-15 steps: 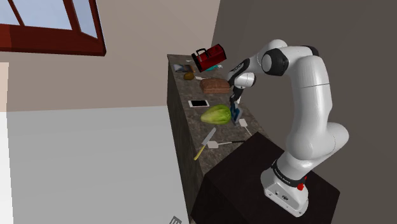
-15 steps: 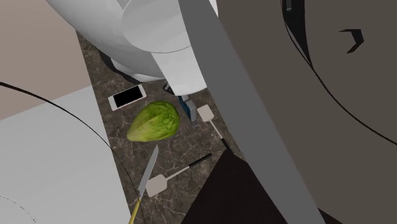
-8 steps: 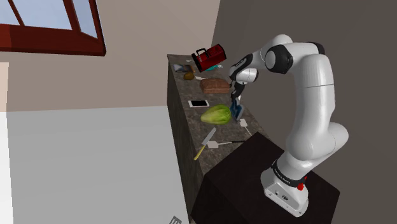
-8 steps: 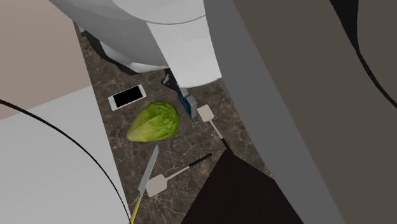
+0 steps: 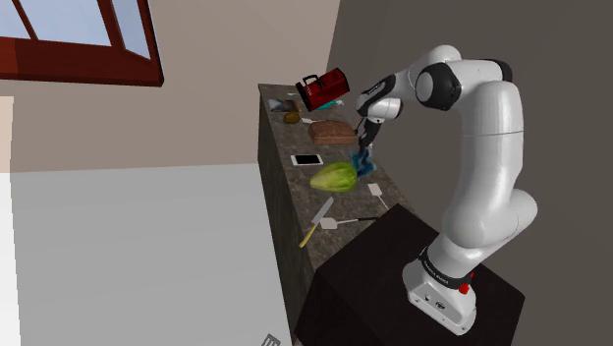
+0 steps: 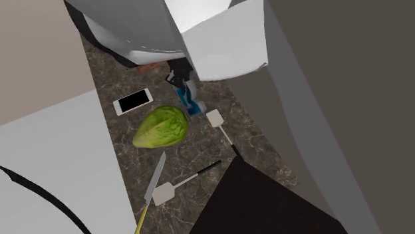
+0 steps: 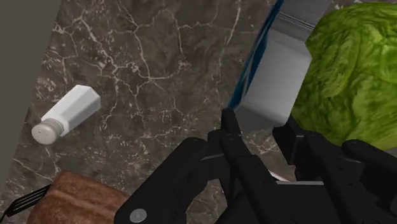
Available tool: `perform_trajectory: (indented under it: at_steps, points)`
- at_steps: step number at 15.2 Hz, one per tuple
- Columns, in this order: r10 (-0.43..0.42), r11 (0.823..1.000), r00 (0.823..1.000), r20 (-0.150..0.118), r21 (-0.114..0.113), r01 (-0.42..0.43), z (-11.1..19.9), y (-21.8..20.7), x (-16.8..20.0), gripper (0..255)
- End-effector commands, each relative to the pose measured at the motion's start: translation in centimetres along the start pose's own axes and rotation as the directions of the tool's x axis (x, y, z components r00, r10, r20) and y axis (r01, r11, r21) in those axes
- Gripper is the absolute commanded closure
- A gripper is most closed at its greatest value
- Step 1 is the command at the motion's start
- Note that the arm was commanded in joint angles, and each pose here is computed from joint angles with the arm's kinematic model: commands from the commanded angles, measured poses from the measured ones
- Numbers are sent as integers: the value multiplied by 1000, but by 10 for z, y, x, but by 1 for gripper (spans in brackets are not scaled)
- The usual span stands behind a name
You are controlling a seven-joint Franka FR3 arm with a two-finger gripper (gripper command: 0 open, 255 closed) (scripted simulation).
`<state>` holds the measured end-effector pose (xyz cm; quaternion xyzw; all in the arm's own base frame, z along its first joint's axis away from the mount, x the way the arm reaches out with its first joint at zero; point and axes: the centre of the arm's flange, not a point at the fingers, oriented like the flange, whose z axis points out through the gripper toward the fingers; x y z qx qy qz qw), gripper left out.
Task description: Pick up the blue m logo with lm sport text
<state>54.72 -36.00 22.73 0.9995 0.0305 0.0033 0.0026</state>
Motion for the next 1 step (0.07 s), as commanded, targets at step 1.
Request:
perform_trajectory:
  at_steps: [1]
  points:
    - [0, 1000, 1000, 0, 0, 0, -4, 2, -1, 255]
